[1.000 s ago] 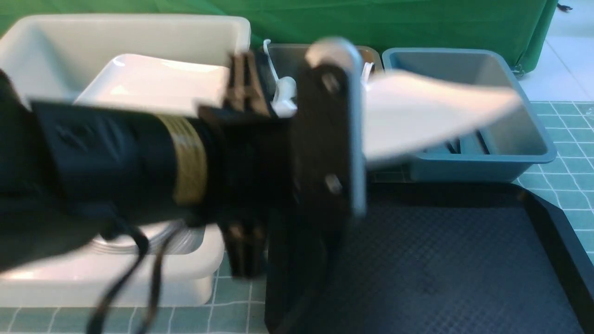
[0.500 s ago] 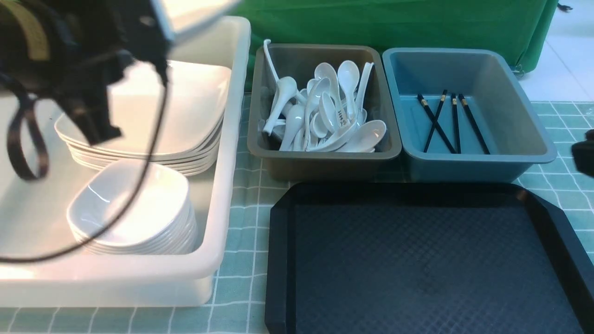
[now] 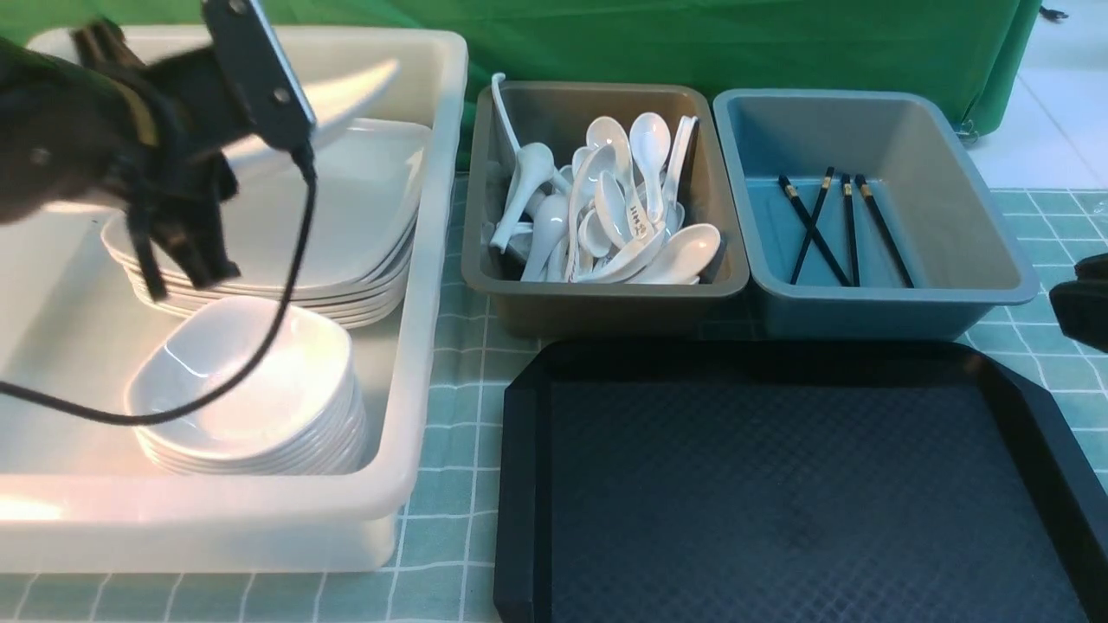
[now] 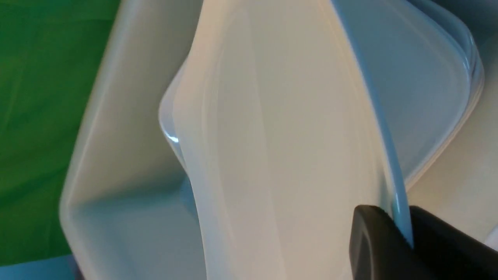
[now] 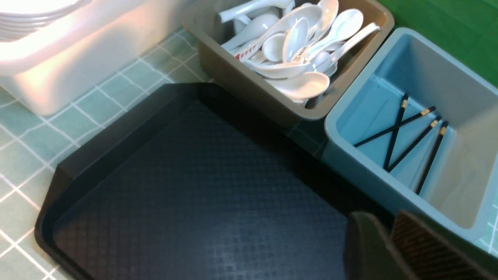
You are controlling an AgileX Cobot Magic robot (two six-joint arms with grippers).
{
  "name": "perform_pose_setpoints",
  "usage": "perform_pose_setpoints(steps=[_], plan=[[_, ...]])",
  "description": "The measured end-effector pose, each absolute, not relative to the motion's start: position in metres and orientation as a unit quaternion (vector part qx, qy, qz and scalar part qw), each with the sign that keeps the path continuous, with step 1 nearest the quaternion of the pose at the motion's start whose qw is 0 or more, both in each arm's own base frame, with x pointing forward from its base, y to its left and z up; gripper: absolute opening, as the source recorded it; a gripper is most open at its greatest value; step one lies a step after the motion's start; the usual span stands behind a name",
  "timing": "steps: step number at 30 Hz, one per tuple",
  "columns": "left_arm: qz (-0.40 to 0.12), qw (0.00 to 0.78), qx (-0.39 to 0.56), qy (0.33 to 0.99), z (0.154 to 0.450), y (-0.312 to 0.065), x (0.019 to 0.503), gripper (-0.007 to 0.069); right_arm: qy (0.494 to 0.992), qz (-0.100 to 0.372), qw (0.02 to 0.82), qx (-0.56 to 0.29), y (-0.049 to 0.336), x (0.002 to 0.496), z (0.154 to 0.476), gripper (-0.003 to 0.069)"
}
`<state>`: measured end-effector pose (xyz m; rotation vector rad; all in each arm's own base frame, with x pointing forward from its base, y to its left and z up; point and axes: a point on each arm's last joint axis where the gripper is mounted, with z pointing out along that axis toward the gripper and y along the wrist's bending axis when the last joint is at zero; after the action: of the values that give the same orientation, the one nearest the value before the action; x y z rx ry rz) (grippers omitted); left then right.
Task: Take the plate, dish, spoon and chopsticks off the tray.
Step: Use the left arm to put the plate into the large storage box on the left
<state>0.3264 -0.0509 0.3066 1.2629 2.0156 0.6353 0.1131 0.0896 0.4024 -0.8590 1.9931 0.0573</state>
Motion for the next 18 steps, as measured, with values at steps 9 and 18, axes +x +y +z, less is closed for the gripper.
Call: perform_pose_setpoints(steps=[9,18], plan=[[0.230,0.336,0.495,0.768,0.290,-0.057,0.340,0.0030,0.816,0.027,0.457,-0.353,0.090,0.112,0.401,0.0142],[0.220,0.333,0.499,0.769,0.274,-0.061,0.350,0.0083,0.818,0.032,0.453,-0.353,0.090,0.111,0.400,0.0142]])
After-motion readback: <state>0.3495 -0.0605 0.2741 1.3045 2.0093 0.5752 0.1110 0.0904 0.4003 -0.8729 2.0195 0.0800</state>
